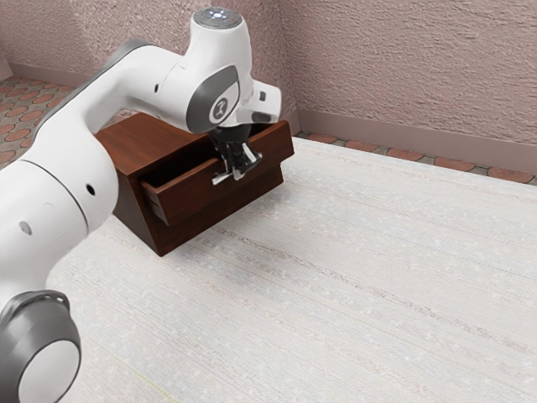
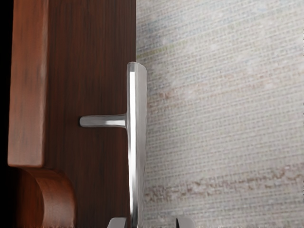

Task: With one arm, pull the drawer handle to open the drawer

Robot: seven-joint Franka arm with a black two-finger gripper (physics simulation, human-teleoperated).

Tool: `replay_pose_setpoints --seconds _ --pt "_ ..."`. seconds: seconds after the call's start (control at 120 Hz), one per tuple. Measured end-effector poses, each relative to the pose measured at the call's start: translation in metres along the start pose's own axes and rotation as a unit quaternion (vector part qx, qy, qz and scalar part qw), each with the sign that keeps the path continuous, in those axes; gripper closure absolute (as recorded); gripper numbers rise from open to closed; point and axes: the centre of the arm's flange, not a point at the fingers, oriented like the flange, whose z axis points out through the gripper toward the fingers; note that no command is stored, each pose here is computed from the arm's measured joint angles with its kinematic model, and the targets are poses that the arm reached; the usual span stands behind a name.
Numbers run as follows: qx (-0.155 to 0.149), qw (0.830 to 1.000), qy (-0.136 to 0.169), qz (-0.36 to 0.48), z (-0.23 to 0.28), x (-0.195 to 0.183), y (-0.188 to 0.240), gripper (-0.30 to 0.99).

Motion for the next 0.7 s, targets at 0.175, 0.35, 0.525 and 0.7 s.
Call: replay_pose_setpoints --seconds 0.175,0.35,0.525,0.7 --pt "-0.006 1.000 0.001 0.003 0.000 0.001 0.008 0.63" --pt "-0.013 1.000 0.005 0.006 -0.003 0.004 0.015 0.63" --pt "-0.019 1.000 0.006 0.008 -0.006 0.002 0.020 0.63" --pt "-0.025 1.000 0.005 0.008 -0.010 -0.003 0.022 0.64"
